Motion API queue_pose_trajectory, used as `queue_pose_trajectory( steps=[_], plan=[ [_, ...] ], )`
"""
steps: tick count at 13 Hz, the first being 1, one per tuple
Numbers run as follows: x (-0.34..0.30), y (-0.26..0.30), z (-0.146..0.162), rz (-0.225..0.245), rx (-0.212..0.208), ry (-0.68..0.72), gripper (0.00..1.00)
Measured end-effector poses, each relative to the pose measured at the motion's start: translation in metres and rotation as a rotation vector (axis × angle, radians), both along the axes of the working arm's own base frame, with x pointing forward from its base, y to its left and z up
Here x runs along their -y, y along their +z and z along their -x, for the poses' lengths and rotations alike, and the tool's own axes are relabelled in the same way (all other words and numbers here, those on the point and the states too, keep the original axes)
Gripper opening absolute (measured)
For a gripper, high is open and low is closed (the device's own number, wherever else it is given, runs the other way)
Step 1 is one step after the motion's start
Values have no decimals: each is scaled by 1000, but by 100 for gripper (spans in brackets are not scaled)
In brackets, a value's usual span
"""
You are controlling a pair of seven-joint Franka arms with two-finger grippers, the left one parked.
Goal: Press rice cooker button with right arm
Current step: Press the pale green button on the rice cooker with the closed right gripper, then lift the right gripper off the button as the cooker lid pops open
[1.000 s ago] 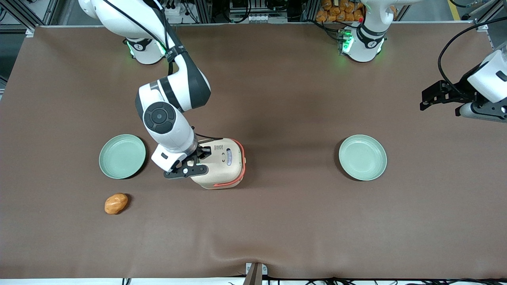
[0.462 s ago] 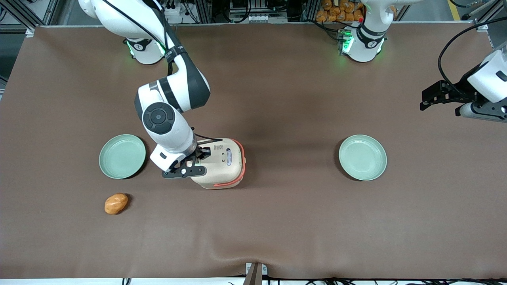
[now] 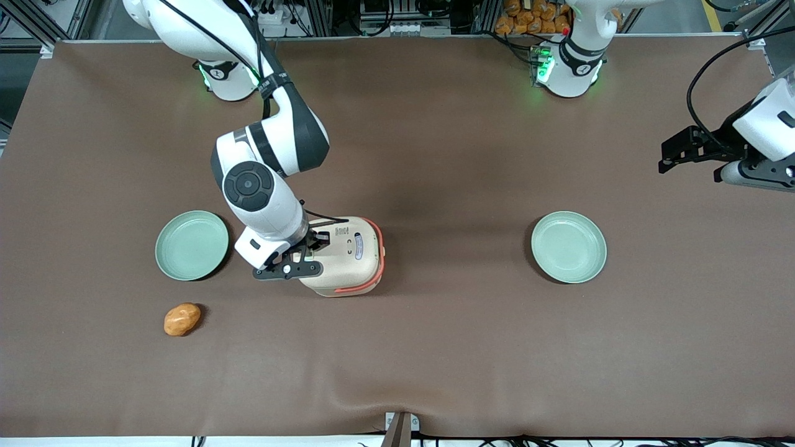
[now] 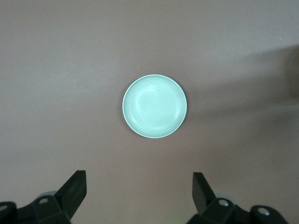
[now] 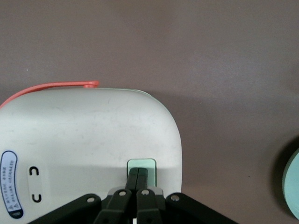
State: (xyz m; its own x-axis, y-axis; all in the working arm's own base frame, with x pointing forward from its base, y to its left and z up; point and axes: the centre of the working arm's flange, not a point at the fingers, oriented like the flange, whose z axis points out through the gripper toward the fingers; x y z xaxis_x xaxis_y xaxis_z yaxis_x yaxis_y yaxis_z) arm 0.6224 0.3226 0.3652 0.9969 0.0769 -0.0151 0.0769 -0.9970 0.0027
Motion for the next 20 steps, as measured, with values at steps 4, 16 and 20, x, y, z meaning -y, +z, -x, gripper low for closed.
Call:
queue_pose_trajectory(
  steps=[4,16,20],
  plan=[
    [3,-3,-1,6,-3,-9,1],
    [-5,26,0,-48,30,-45,1],
    [3,81,8,-80,46,-47,12]
  ],
)
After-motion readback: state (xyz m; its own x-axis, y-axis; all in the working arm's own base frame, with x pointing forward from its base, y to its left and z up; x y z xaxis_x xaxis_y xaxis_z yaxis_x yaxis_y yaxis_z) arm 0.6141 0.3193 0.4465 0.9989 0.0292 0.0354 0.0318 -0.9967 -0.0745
